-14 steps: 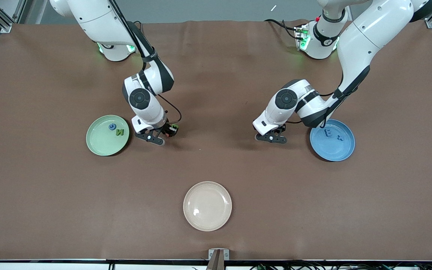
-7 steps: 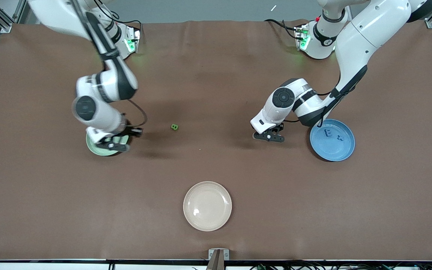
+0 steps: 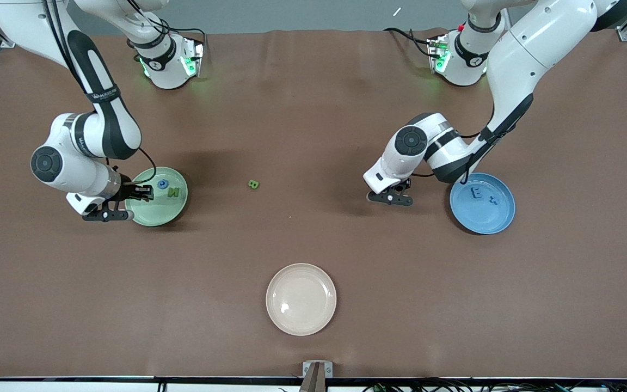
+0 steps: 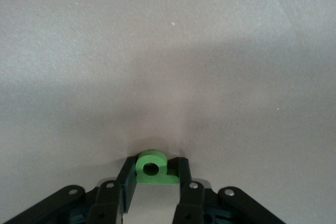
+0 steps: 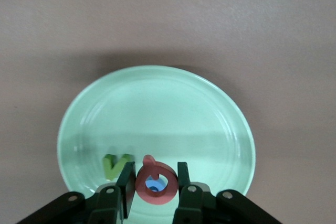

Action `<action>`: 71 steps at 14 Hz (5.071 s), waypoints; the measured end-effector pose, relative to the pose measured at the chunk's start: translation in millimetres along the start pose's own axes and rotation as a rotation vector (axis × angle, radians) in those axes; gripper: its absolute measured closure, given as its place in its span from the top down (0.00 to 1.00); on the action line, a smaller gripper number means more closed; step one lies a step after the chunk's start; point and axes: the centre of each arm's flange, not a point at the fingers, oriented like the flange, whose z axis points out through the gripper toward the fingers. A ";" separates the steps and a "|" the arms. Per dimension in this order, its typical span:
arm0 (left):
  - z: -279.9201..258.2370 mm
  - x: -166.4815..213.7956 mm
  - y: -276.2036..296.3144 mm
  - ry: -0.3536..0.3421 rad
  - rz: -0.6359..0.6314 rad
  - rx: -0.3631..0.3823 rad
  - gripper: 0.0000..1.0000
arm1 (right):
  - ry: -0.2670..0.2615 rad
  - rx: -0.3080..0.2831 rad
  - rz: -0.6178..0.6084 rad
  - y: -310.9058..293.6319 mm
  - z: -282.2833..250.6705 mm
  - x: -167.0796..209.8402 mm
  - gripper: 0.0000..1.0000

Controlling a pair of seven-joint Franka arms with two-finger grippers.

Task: Sort upper and lower case letters into plates
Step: 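Place the pink letter in the green plate while the left gripper places the p, then grasp the green B with the right gripper while the left gripper withdraws, then lower the B into the green plate while the left gripper grasps the u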

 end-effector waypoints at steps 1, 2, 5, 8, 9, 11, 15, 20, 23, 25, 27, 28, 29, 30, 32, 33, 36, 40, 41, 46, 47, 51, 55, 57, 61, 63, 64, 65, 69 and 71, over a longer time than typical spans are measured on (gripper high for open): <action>0.0 0.0 -0.1 0.000 0.000 0.000 0.37 | 0.003 -0.001 -0.006 1.7 3.7 -2.1 0.36; 0.0 0.0 -0.1 0.000 0.000 0.000 0.37 | 0.009 -0.003 -0.010 2.8 7.6 -3.9 0.36; -0.3 0.3 -1.0 -0.002 -0.002 0.004 0.37 | 0.020 -0.010 -0.012 6.2 26.1 -9.6 0.36; -7.5 7.1 -19.3 -0.012 -0.020 0.058 0.37 | 0.003 -0.012 0.000 14.8 44.0 -12.3 0.36; -16.0 13.8 -30.2 0.003 -0.023 0.067 0.37 | -0.005 -0.012 0.004 18.5 48.6 -13.1 0.36; -37.2 27.9 -59.2 0.037 -0.009 0.089 0.37 | -0.013 -0.012 0.010 22.3 55.2 -14.2 0.36; -74.7 46.9 -124.0 0.076 0.042 0.145 0.37 | -0.016 -0.012 0.008 21.1 57.9 -14.6 0.63; -85.9 56.7 -216.3 0.064 0.088 0.164 0.37 | -0.040 0.002 0.030 -5.2 23.2 -4.3 1.00; -80.0 54.4 -253.6 0.043 0.096 0.155 0.37 | -0.024 -0.010 0.124 -80.7 -4.8 -1.4 1.00; -71.7 53.0 -265.5 0.032 0.100 0.142 0.37 | 0.003 -0.024 0.188 -149.4 -2.2 -11.9 1.00; -61.7 52.0 -273.8 0.028 0.109 0.140 0.37 | 0.048 -0.021 0.223 -207.4 3.1 -25.6 1.00; -56.5 51.4 -277.2 0.025 0.113 0.139 0.37 | 0.070 -0.015 0.235 -228.8 6.3 -31.9 1.00; -52.0 50.6 -279.9 0.020 0.113 0.135 0.37 | 0.087 -0.010 0.246 -243.0 11.6 -36.7 1.00; -47.9 50.0 -282.2 0.017 0.116 0.133 0.37 | 0.102 -0.005 0.258 -252.6 19.0 -39.8 1.00; -40.2 49.2 -284.4 0.015 0.124 0.127 0.37 | 0.119 -0.002 0.269 -265.8 38.2 -43.5 0.97; -36.6 48.6 -285.8 0.012 0.124 0.122 0.37 | 0.124 -0.002 0.274 -270.7 47.2 -44.9 0.97; -29.5 47.2 -290.0 0.007 0.128 0.119 0.37 | 0.138 0.000 0.295 -286.3 68.5 -51.2 0.90; -20.7 45.2 -294.7 -0.004 0.129 0.116 0.37 | 0.146 0.004 0.318 -305.8 80.4 -62.2 0.86; -20.8 45.3 -294.6 -0.004 0.129 0.117 0.37 | 0.145 0.003 0.318 -309.0 81.8 -64.5 0.83; -25.7 48.0 -291.9 0.006 0.135 0.118 0.72 | 0.139 -0.005 0.324 -312.6 89.8 -68.6 0.71; -30.5 49.7 -287.1 0.011 0.143 0.121 0.81 | 0.137 -0.006 0.325 -312.8 91.3 -69.0 0.70; -64.0 50.1 -244.8 -0.029 0.163 0.127 1.00 | 0.136 -0.009 0.328 -312.0 91.7 -68.8 0.43; -97.9 48.2 -192.9 -0.025 0.028 0.101 1.00 | 0.137 -0.009 0.331 -311.4 90.8 -68.4 0.35; -106.6 44.5 -156.8 -0.002 -0.138 0.088 1.00 | 0.135 -0.013 0.333 -306.8 89.9 -65.3 0.35; -109.3 28.1 -78.7 0.002 -0.365 0.064 1.00 | 0.089 -0.046 0.286 -265.6 68.8 -35.1 0.35; -108.1 21.2 -58.5 -0.016 -0.429 0.050 1.00 | 0.043 -0.055 0.239 -228.1 40.5 -14.5 0.35; -107.1 19.8 -56.8 -0.022 -0.476 0.043 1.00 | 0.025 -0.053 0.217 -207.8 25.2 -5.5 0.35; -104.7 17.7 -55.3 -0.025 -0.519 0.033 1.00 | 0.014 -0.048 0.191 -186.6 10.3 2.8 0.35; -83.8 -7.5 -32.9 -0.034 -0.599 0.002 1.00 | 0.003 -0.028 0.095 -110.9 -7.5 21.4 0.35; -74.6 -22.4 -20.9 -0.045 -0.604 0.008 1.00 | 0.001 -0.022 0.073 -81.9 -4.8 25.2 0.35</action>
